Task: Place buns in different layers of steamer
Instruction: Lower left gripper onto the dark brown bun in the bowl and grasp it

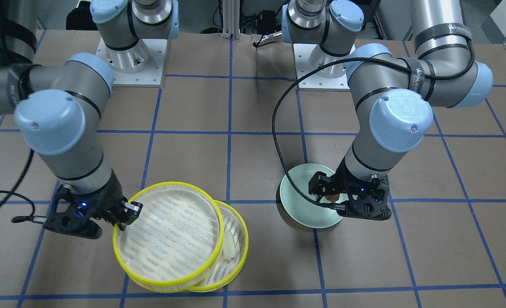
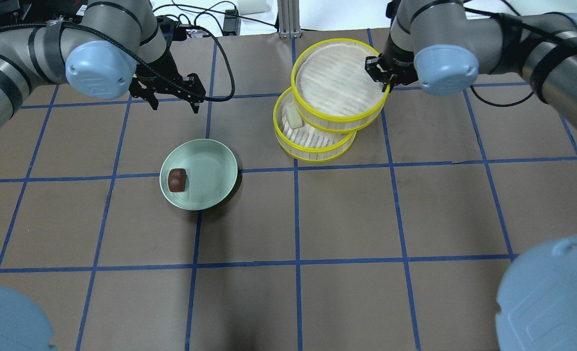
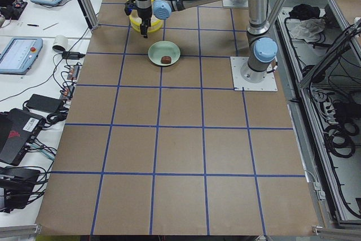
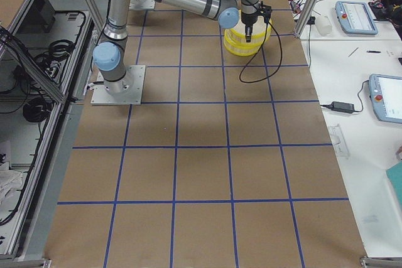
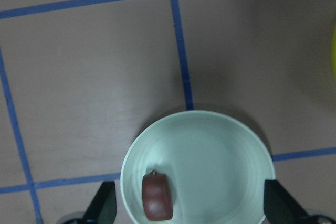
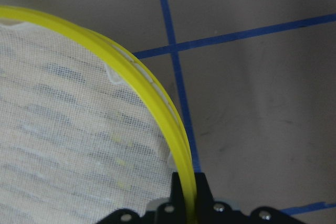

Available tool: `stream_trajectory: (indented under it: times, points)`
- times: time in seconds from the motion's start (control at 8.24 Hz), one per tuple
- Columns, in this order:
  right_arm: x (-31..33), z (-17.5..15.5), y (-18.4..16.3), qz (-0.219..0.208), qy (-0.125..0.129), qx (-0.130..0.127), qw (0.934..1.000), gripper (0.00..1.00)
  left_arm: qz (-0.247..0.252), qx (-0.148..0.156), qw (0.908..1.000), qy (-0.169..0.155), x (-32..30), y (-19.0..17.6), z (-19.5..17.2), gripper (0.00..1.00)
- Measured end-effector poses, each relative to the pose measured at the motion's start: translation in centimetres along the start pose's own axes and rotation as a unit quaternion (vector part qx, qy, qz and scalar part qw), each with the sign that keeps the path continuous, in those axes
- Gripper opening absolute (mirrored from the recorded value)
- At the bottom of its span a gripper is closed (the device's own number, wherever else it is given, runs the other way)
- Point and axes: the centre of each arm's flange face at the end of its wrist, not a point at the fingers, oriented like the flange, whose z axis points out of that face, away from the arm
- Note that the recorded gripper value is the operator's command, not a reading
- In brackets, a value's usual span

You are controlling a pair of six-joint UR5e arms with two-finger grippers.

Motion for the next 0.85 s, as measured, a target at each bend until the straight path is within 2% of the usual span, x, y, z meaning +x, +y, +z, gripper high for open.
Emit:
stream_trajectory:
  times: [0.24,0.49,0.85]
  points:
    - [-3.2,2.7,0.7,0.029,-0.012,-0.008,0.9995,0.0,-0.003,-0.039,0.999,-0.02,-0.9,2.3,2.6,1.0]
    - [-4.2,4.8,0.9,0.04,-0.012,-0.02,0.9989,0.0,-0.002,-0.08,0.9967,-0.016,-0.6,4.7,7.1,1.0]
    - [-4.4,5.6,1.2,0.045,-0.01,-0.029,0.9985,0.0,0.003,-0.119,0.9929,-0.004,-0.3,5.7,11.9,1.0]
